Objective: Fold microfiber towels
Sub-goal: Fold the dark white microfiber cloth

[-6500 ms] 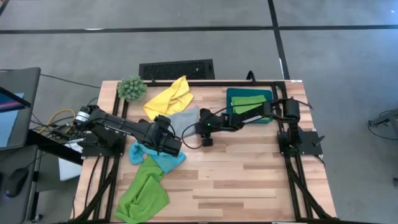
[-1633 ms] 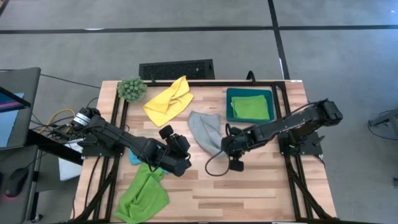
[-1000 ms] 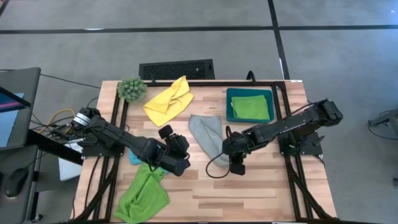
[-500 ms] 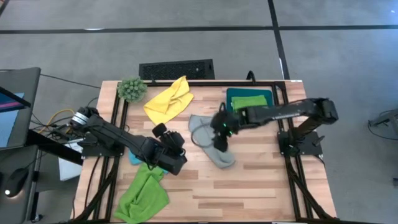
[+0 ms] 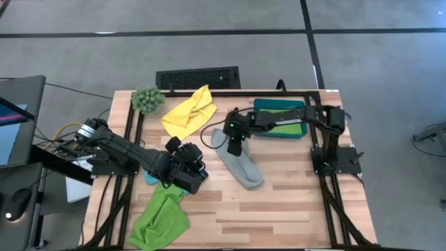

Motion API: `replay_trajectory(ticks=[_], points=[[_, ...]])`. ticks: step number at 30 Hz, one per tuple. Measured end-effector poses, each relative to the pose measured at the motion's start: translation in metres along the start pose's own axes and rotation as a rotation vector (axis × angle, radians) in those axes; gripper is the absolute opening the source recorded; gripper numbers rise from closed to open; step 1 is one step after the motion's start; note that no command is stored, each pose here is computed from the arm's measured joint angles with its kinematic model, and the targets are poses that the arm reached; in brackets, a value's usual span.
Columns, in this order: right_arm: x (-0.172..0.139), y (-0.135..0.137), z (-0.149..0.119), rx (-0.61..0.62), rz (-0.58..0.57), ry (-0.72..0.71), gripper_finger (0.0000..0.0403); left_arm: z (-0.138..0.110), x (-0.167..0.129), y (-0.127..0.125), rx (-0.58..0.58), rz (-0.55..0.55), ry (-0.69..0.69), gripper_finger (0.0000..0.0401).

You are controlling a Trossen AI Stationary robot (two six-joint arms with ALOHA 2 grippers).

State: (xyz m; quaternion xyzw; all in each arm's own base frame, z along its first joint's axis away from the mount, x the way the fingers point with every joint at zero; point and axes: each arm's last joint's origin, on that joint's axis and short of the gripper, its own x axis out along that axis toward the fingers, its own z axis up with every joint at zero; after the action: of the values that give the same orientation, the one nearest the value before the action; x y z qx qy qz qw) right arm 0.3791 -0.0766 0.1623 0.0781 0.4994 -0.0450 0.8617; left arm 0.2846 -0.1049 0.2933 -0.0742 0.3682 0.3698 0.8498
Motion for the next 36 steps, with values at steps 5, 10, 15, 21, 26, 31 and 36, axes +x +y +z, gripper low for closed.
replay_trajectory(ticks=[5, 10, 15, 21, 26, 31, 36], points=[[0.019, -0.007, 0.003, 0.011, -0.003, 0.047, 0.018, 0.0, 0.0, 0.0, -0.031, 0.002, 0.001, 0.0164], [0.024, -0.011, -0.001, 0.016, -0.029, 0.11, 0.0175, -0.001, 0.0, 0.001, -0.041, 0.009, 0.005, 0.0164], [0.015, -0.011, 0.002, -0.01, -0.07, 0.093, 0.0166, -0.001, 0.0, 0.001, -0.041, 0.013, 0.008, 0.0164], [0.022, -0.014, -0.002, -0.003, -0.061, 0.124, 0.0157, -0.001, 0.0, 0.001, -0.042, 0.013, 0.008, 0.0164], [0.034, -0.012, -0.006, -0.01, -0.055, 0.153, 0.0152, -0.001, 0.0, 0.001, -0.043, 0.013, 0.009, 0.0164], [0.037, -0.007, -0.006, -0.024, -0.052, 0.154, 0.0133, -0.001, 0.0, 0.001, -0.043, 0.012, 0.011, 0.0164], [0.034, -0.003, -0.005, -0.031, -0.04, 0.139, 0.0056, -0.001, 0.0, 0.001, -0.043, 0.01, 0.014, 0.0164]])
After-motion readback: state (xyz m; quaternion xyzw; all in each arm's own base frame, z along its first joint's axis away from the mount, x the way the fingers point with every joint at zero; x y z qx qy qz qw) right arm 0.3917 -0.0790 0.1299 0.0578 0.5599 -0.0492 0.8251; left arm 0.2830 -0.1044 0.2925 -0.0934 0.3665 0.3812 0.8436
